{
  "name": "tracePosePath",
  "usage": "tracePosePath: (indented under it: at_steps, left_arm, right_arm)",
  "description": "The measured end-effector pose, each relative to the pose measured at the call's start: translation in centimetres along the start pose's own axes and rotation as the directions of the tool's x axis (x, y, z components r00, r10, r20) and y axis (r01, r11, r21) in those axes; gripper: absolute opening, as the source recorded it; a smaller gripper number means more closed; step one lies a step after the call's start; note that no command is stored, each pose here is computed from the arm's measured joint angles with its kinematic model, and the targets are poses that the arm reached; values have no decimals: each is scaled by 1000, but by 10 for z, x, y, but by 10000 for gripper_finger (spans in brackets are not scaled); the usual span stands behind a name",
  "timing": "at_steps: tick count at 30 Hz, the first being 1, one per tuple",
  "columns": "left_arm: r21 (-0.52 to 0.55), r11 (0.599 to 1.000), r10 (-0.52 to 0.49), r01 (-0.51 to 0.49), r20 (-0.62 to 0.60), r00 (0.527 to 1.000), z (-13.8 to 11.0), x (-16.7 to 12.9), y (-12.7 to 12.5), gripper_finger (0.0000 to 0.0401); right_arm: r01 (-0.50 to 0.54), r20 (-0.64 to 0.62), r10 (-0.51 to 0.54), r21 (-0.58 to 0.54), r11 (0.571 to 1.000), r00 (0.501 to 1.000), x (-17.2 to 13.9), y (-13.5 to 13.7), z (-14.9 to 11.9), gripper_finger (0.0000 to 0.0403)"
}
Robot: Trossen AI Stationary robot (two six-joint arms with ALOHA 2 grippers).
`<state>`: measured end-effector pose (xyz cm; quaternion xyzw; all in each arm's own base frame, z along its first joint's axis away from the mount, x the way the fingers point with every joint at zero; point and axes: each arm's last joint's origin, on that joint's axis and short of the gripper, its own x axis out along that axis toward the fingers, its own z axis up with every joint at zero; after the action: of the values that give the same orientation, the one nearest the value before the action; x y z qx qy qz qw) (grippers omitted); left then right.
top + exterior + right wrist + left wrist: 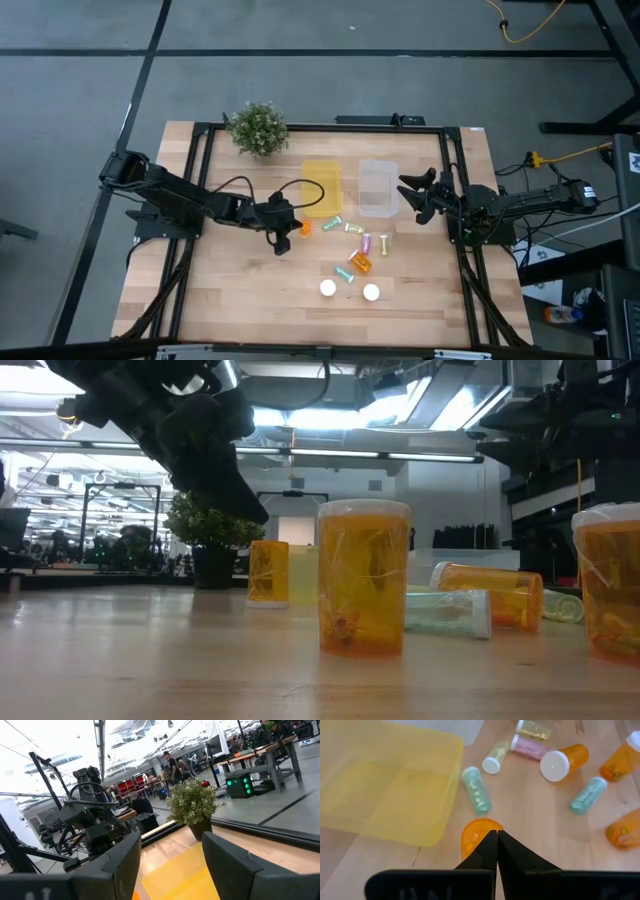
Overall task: Pick and place medicine bottles into bin by pill shape (circle, oval)
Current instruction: Put the large orange pill bottle into the transparent bin
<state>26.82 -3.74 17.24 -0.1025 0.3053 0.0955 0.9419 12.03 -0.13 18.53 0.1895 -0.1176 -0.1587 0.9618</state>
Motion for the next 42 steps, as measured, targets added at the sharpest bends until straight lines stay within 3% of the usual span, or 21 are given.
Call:
tracePosePath:
  at_steps: [17,38,42]
  left_arm:
    - [5,1000,3,-2,-61,998,-9,10,0,1]
    - [-112,994,-5,-8,-112,994,-13,2,-2,1]
    - [-103,994,-35,29,-52,998,-8,2,-6,1]
  right_arm:
    - [1,-1,-1,-2,1000,1000,0,0,0,213]
    - [12,-34,-13,-17,1000,999,0,-1,-4,213]
    - [14,-38,-14,-19,1000,999,0,-2,-4,213]
